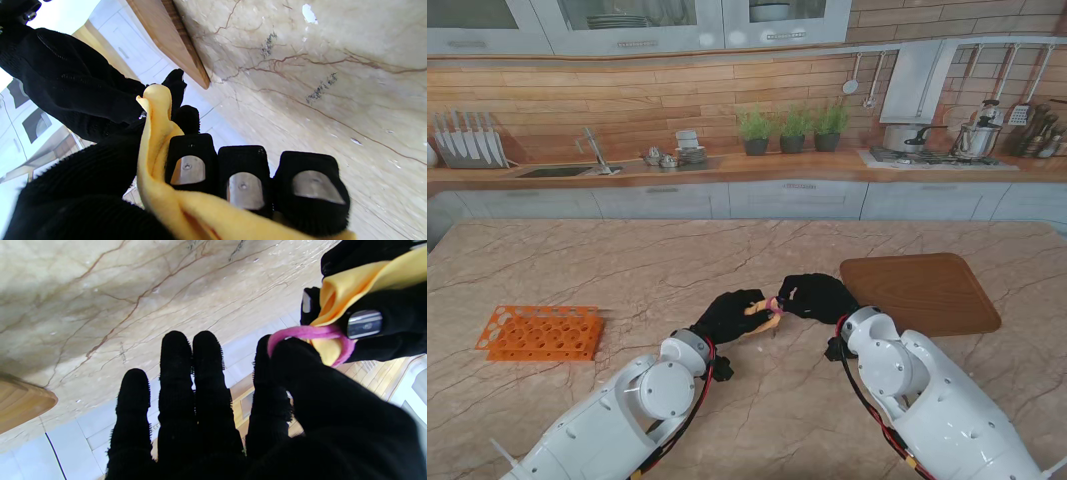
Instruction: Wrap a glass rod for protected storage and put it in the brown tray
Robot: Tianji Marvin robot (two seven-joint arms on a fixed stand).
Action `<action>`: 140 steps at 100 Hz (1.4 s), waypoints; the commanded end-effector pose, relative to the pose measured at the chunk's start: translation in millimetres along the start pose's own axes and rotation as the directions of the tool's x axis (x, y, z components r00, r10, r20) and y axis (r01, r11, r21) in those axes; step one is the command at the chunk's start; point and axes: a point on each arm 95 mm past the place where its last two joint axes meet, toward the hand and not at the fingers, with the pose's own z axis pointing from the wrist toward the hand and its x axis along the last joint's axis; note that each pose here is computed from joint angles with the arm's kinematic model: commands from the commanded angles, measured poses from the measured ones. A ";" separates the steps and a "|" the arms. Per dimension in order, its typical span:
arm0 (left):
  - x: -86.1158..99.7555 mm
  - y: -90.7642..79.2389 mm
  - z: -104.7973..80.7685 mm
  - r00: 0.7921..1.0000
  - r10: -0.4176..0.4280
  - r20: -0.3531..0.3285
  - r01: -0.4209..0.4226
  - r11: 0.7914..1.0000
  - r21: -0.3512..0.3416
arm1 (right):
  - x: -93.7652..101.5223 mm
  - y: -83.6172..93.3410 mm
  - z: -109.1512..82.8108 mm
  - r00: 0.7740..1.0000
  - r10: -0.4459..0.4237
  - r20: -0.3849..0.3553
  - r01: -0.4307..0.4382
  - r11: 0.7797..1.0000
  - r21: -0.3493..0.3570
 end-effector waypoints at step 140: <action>5.0 1.0 -2.9 0.996 -0.072 0.047 0.070 0.997 0.042 | 21.2 -25.5 -0.5 0.967 -0.182 -0.179 0.193 0.980 0.048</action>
